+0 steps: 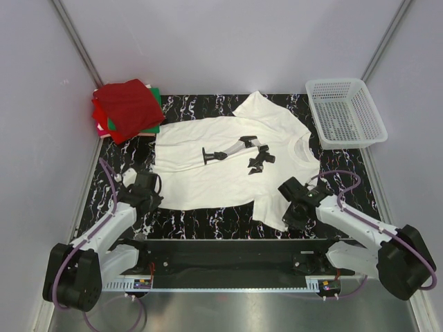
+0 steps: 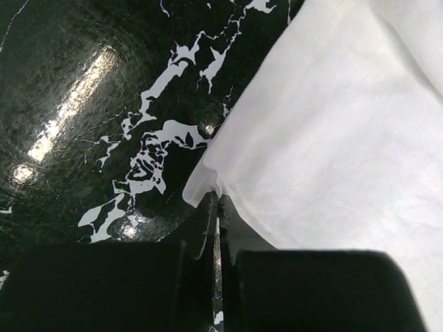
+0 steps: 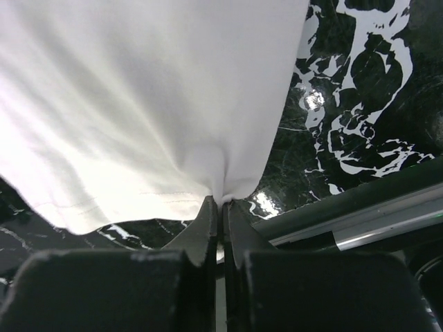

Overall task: Fold and stack the t-shirts
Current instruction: Fold the tshirt

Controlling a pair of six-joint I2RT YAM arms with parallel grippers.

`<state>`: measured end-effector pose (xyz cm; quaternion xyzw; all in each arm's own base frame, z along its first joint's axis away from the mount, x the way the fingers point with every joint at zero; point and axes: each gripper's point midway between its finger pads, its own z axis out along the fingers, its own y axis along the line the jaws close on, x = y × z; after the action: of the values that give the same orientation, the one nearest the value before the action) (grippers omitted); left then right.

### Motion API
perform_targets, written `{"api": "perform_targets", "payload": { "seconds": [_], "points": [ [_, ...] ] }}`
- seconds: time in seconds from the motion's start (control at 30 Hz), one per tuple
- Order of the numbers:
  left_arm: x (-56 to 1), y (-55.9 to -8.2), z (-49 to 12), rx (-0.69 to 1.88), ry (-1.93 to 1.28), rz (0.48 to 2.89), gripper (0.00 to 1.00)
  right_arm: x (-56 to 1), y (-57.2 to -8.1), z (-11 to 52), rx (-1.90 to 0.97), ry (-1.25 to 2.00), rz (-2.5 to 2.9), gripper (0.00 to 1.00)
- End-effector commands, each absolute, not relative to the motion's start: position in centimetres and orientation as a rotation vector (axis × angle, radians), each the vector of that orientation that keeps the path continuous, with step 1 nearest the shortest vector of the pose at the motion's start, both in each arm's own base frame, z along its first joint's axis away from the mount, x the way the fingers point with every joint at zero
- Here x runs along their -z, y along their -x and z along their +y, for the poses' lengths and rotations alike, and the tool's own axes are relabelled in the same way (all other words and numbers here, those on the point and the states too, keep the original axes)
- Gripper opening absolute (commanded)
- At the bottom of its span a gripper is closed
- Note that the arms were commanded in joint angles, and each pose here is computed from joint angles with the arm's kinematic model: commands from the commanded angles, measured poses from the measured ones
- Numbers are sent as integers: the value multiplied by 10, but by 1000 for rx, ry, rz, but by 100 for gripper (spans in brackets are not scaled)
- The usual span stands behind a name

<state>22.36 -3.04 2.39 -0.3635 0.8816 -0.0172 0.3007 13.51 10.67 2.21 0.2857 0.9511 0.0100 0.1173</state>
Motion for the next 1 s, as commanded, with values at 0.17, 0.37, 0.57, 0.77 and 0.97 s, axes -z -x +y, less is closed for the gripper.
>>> {"api": "perform_targets", "payload": {
  "seconds": [0.17,0.37,0.57,0.77,0.97],
  "points": [
    [-62,-214,-38,135,915,2267,0,-78,-141,100,-178,-820,2623,0],
    [-72,-196,-39,162,932,2288,0,-115,-137,94,-256,-819,2553,0],
    [-82,-176,-59,266,945,2312,0,-139,-128,81,-300,-838,2483,0],
    [-111,-153,-52,256,964,2315,0,-147,-117,80,-378,-828,2469,0],
    [-134,-135,-41,269,954,2289,0,-146,-107,83,-447,-831,2479,0]
  ]
}}
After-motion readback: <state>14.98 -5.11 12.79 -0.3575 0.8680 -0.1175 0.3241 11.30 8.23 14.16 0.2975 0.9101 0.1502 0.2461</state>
